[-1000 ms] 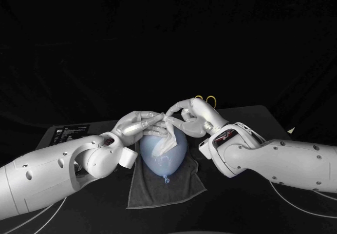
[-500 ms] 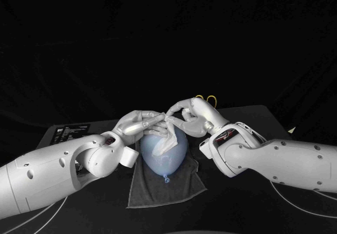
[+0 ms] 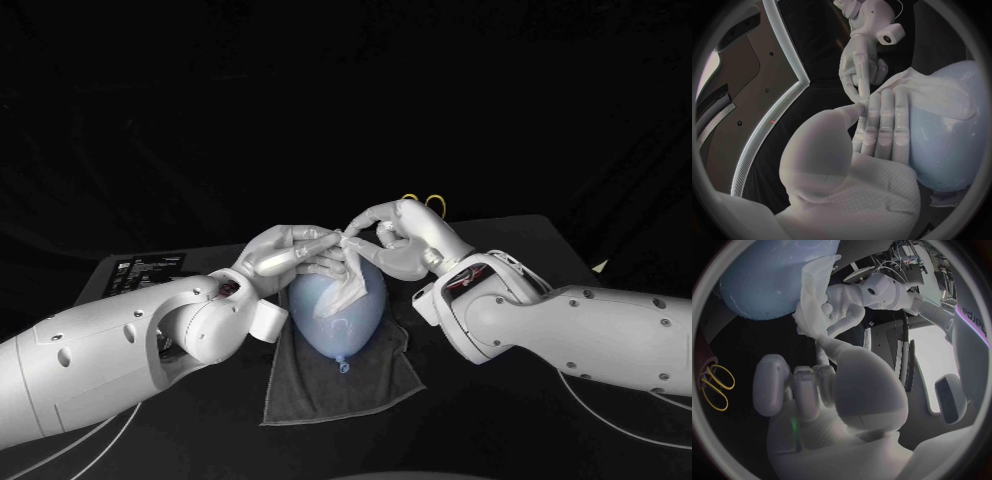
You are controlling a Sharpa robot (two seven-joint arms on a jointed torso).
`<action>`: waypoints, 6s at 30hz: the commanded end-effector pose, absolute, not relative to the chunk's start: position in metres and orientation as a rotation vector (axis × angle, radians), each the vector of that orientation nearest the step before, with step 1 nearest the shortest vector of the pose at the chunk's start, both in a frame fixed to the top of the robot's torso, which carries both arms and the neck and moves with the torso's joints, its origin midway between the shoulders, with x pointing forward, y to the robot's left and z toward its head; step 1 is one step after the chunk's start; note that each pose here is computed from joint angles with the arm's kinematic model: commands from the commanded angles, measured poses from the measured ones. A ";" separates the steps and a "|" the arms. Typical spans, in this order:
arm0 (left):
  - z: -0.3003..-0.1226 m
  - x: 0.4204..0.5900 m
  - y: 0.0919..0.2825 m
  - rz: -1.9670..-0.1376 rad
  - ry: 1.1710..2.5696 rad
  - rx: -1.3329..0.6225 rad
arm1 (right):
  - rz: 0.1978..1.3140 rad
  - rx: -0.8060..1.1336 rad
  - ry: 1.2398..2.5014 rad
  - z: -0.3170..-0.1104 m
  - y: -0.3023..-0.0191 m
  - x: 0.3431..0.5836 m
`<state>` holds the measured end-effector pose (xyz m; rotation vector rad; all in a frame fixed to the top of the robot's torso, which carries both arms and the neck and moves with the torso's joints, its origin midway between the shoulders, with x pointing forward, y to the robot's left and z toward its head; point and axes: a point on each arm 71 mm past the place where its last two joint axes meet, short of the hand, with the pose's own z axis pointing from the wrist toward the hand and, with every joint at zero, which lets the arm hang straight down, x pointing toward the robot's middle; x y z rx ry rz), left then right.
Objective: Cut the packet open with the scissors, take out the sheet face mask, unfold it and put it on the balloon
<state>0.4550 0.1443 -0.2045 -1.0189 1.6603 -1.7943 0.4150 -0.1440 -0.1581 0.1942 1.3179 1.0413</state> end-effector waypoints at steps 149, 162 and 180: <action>-0.202 0.454 0.148 -1.715 1.645 -0.952 | 1.079 0.255 1.330 -0.170 -0.142 0.417; -0.201 0.455 0.150 -1.657 1.620 -0.935 | 1.069 0.265 1.337 -0.170 -0.148 0.416; -0.202 0.458 0.159 -1.573 1.578 -0.962 | 1.058 0.287 1.345 -0.170 -0.158 0.415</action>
